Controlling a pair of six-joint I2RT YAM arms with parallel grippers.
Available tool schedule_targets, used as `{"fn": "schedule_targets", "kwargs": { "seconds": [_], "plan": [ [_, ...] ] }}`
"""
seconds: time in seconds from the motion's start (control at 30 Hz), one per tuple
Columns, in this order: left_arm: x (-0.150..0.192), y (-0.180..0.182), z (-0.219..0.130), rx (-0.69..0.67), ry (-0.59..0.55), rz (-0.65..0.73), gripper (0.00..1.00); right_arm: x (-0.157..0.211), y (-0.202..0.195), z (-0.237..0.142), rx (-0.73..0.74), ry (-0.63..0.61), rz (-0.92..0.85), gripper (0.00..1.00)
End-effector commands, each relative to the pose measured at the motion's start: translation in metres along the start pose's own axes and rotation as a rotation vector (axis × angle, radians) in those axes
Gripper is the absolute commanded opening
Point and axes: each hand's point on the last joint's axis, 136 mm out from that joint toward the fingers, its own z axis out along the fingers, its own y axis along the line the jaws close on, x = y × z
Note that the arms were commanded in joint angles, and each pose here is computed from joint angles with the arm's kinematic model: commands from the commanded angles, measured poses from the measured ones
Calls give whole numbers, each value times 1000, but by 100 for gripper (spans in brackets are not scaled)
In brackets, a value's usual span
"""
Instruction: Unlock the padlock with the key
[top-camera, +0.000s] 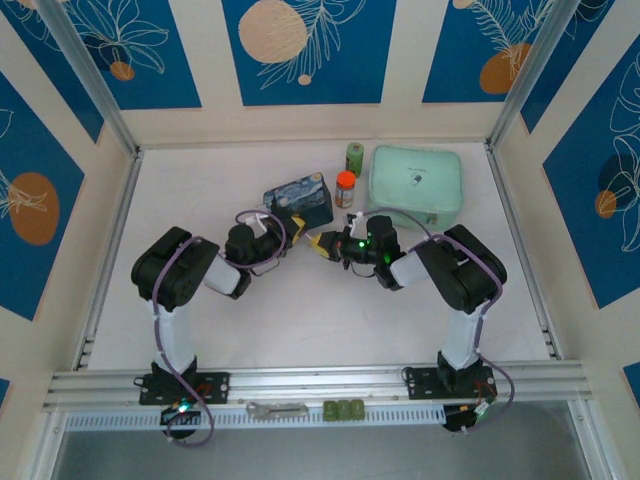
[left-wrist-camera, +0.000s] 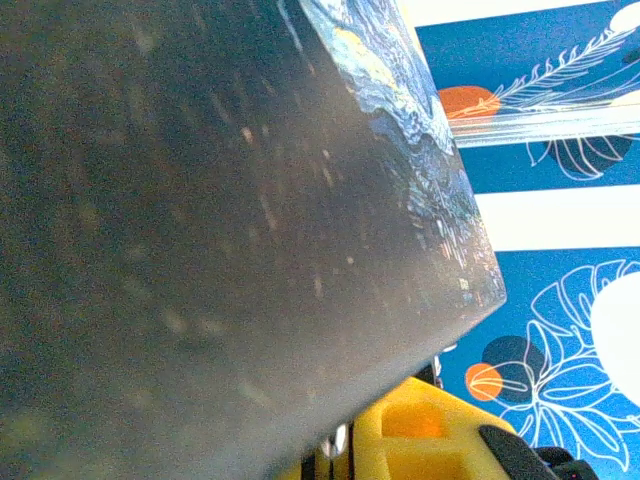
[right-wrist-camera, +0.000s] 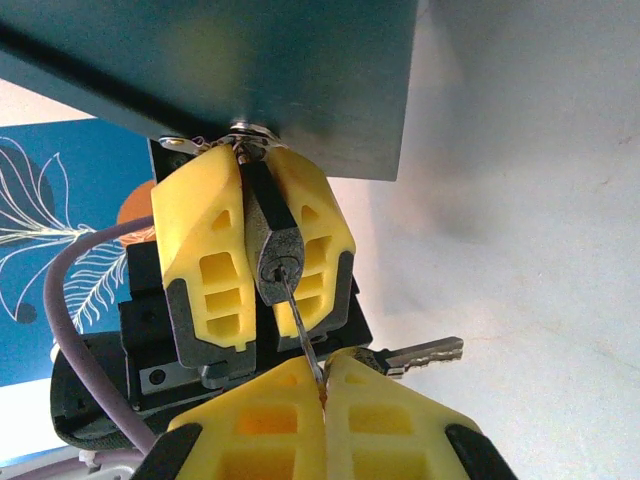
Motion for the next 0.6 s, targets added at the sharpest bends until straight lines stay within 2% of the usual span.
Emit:
{"fn": "schedule_targets", "kwargs": {
  "seconds": [0.0, 0.17, 0.57],
  "plan": [
    [26, -32, 0, 103, 97, 65, 0, 1, 19, 1, -58, 8, -12, 0],
    [25, -38, 5, 121, 103, 72, 0, 5, 15, -2, -58, 5, -1, 0],
    [43, -61, -7, 178, 187, 136, 0, -26, 12, 8, -65, -12, 112, 0]
  ]
}}
